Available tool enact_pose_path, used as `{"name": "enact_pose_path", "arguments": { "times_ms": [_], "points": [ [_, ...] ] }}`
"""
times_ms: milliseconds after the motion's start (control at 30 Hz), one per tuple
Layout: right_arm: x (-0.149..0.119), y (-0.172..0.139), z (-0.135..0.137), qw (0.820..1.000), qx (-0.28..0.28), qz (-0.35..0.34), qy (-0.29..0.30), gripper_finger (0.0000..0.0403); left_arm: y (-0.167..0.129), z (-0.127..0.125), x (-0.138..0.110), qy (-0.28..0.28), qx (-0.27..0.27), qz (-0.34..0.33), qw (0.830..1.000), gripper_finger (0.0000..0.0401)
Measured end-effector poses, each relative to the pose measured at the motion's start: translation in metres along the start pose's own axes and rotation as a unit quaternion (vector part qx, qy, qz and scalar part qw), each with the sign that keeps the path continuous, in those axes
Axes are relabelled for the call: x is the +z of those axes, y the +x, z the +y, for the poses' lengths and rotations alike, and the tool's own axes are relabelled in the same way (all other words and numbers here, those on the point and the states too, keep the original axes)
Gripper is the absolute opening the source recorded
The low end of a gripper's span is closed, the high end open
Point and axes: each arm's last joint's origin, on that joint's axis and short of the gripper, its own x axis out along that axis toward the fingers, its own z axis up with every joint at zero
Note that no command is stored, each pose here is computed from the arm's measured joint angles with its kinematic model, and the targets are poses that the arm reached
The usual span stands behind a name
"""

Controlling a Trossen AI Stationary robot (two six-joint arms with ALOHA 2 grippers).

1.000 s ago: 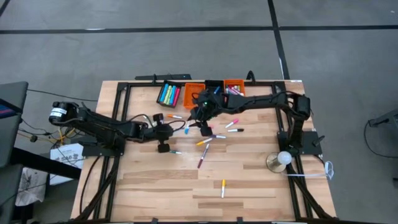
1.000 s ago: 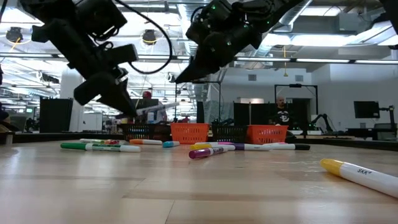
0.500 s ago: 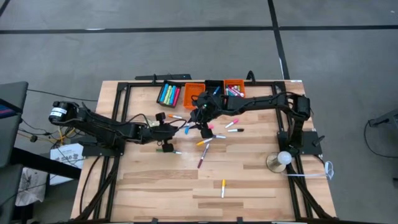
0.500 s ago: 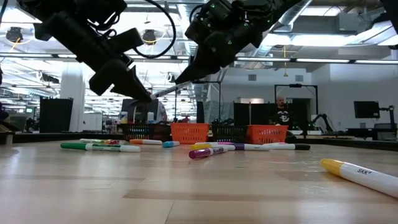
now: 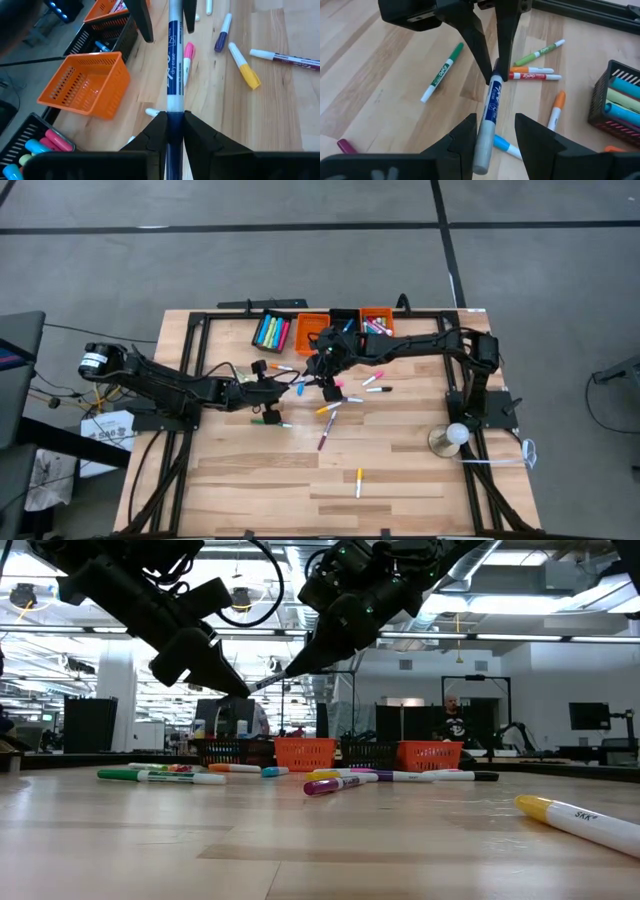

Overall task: Pick & Place Markers
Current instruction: Put the small blue marker pen into the right black basket

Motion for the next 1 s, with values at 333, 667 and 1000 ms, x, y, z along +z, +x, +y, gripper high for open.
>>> {"name": "enact_pose_path", "arguments": {
  "times_ms": [333, 667, 1000],
  "points": [
    [-0.0003, 0.0001, -0.0005, 1.000, -0.017, 0.009, 0.000, 0.0050, 0.0001, 0.0005, 0.0007, -0.004, 0.005, -0.003, 1.000, 0.0052],
    [-0.0006, 0.0000, -0.0009, 1.000, -0.020, 0.011, 0.008, 0.0029, 0.0004, 0.0009, 0.0013, -0.023, 0.003, -0.006, 1.000, 0.0055],
    [-0.0041, -0.0019, -0.0057, 0.999, -0.029, 0.021, 0.012, 0.0025, 0.0017, 0.0047, 0.0016, -0.043, 0.026, -0.005, 0.999, 0.0104]
  ]
}}
